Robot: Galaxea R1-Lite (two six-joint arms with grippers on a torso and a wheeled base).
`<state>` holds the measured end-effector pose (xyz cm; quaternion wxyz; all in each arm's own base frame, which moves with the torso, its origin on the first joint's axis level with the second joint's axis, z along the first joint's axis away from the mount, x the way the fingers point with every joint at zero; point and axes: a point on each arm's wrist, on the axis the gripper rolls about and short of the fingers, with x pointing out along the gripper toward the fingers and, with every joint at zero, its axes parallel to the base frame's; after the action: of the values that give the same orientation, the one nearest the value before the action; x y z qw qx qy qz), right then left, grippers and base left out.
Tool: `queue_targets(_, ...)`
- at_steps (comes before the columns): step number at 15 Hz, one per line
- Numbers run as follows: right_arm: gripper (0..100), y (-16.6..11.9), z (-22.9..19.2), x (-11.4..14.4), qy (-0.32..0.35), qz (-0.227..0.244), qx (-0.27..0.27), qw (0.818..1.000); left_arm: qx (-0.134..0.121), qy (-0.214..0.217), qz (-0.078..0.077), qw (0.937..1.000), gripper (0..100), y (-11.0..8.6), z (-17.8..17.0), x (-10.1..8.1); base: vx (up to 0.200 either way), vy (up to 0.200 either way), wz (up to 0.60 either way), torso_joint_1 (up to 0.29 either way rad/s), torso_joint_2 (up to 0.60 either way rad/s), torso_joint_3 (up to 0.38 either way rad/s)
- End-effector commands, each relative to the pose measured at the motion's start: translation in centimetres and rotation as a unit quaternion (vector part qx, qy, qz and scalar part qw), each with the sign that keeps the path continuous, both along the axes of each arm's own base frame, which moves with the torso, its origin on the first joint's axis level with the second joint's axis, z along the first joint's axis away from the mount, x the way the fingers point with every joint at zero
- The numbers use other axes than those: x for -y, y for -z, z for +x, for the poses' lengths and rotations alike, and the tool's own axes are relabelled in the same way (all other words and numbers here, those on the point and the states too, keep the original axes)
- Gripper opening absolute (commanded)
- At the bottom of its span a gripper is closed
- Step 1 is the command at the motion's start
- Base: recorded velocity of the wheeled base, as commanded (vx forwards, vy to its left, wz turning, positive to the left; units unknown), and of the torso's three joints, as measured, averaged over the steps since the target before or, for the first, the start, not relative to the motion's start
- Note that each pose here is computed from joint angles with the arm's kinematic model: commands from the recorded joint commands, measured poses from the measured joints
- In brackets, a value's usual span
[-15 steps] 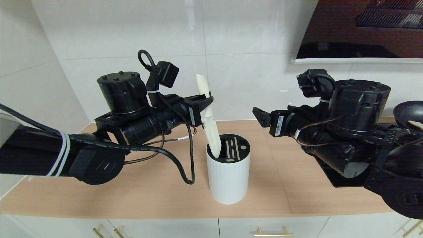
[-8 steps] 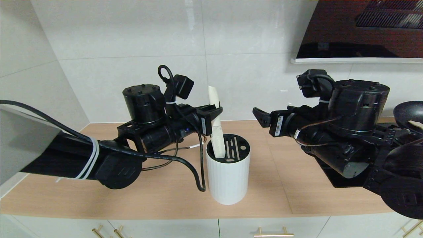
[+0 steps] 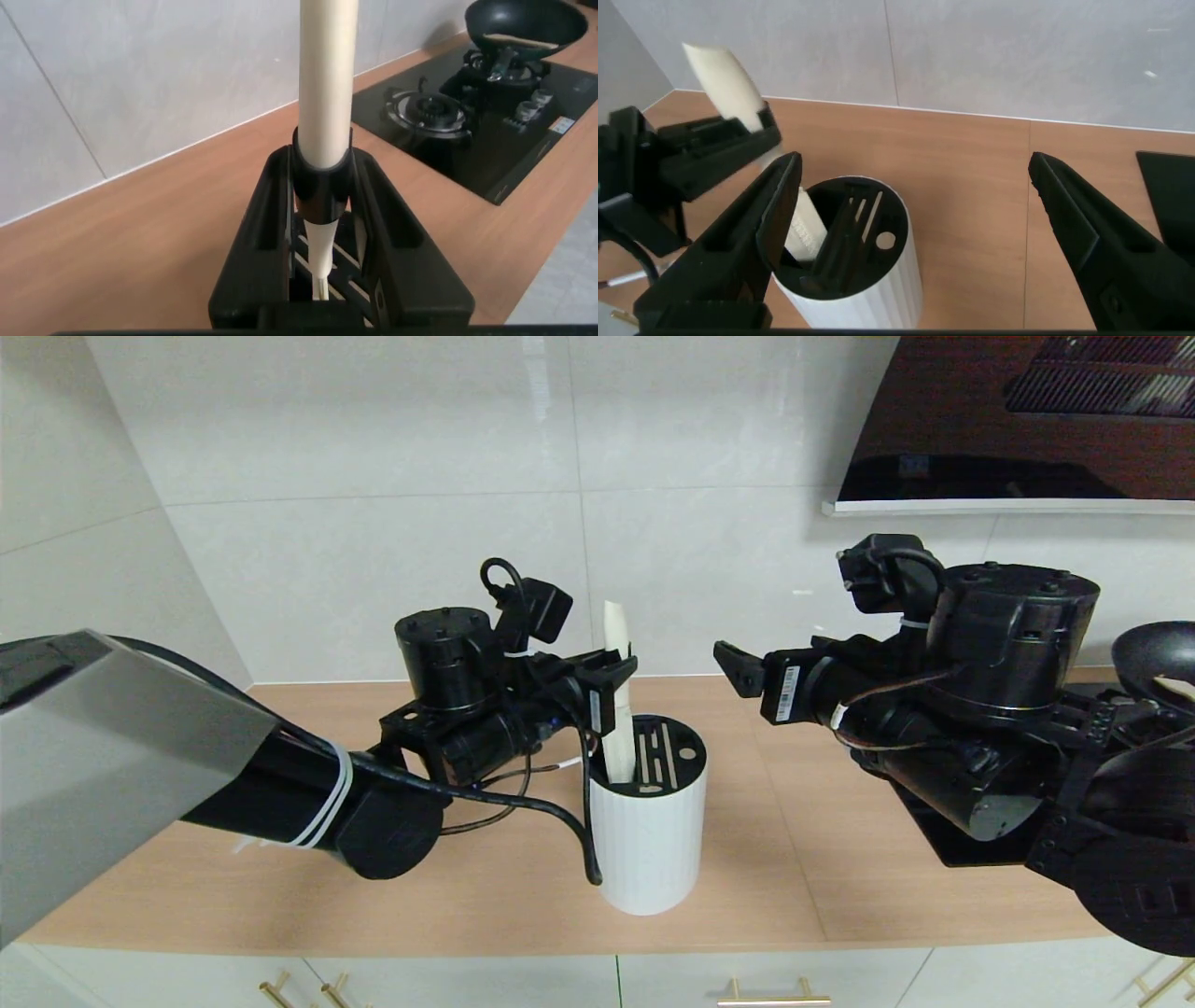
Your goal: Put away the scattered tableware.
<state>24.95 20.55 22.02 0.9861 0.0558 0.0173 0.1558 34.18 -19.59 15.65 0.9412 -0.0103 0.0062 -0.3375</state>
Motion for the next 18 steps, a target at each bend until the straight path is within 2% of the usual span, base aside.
queue_targets(1, 100, 0.0, 0.0, 0.0, 0.000, 0.000, 0.000, 1.000, -0.006, 0.001, 0.003, 1.0000, 0, 0.5, 0.1, 0.2, 0.000, 0.000, 0.00, 0.000, 0.00, 0.000)
queue_targets(11, 100, 0.3, 0.1, -0.1, 0.000, -0.003, -0.003, 1.000, -0.036, 0.000, 0.024, 0.9990, 0, 2.8, -1.0, 1.6, 0.000, 0.000, 0.00, 0.000, 0.00, 0.000)
queue_targets(18, 100, 0.4, 0.2, -0.1, 0.000, -0.004, -0.005, 1.000, -0.042, -0.001, 0.027, 0.9988, 0, 3.2, -0.9, 1.7, 0.000, 0.000, 0.00, 0.000, 0.00, 0.000)
